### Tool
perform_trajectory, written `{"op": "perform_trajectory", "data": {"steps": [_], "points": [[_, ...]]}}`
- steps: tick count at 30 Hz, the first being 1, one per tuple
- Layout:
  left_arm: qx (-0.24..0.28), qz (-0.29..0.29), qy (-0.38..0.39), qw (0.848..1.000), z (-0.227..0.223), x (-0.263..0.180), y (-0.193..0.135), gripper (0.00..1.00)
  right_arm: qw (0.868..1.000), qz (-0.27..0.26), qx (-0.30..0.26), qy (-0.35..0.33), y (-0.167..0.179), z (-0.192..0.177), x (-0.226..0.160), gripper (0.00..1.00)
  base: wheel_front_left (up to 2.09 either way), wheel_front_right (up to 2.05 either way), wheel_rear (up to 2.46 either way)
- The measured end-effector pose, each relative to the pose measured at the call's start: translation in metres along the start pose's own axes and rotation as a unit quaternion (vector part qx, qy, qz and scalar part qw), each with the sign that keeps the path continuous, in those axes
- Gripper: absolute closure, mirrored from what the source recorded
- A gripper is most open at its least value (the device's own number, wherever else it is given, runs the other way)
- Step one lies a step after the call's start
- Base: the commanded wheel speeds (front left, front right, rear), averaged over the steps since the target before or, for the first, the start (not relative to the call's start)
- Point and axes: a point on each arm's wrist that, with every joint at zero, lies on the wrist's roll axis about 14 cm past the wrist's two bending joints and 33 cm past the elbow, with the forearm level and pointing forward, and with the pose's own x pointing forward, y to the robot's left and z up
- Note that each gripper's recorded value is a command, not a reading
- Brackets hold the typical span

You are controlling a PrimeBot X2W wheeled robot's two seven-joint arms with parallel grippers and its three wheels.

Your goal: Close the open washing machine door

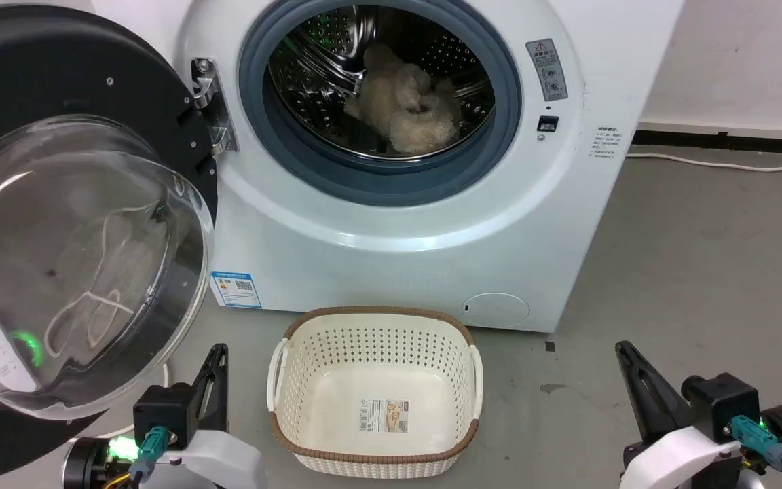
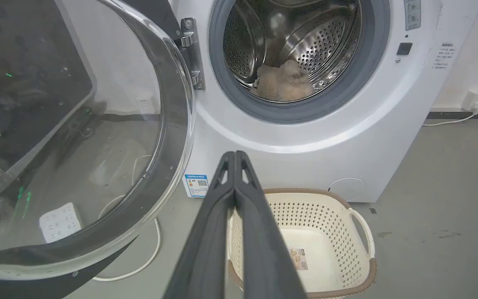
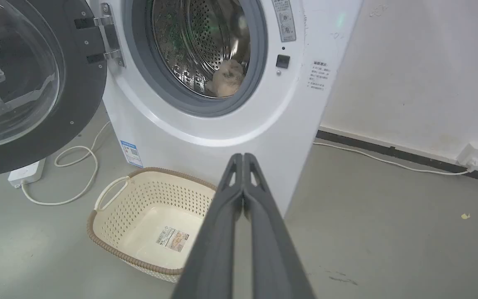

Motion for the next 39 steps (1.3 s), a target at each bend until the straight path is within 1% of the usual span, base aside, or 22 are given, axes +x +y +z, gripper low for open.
{"op": "perform_trajectory", "data": {"steps": [33,34,39], "points": [[0.0,0.0,0.0,1.0,0.0,0.0,0.0,1.0,1.0,0.0,0.0,0.0,0.0,0.0001,0.0001,1.0,0.0,0.0,0.0],[0.0,0.0,0.0,1.0,-0.0001,0.0,-0.0001,0.0,1.0,0.0,0.0,0.0,-0.0001,0.0,0.0001,0.0,0.0,0.0,0.0],[0.0,-0.001,0.001,1.0,-0.0006,-0.0002,-0.0004,0.0,1.0,0.0,0.0,0.001,0.0,-0.0005,-0.0001,0.0,0.0,0.0,0.0]]}}
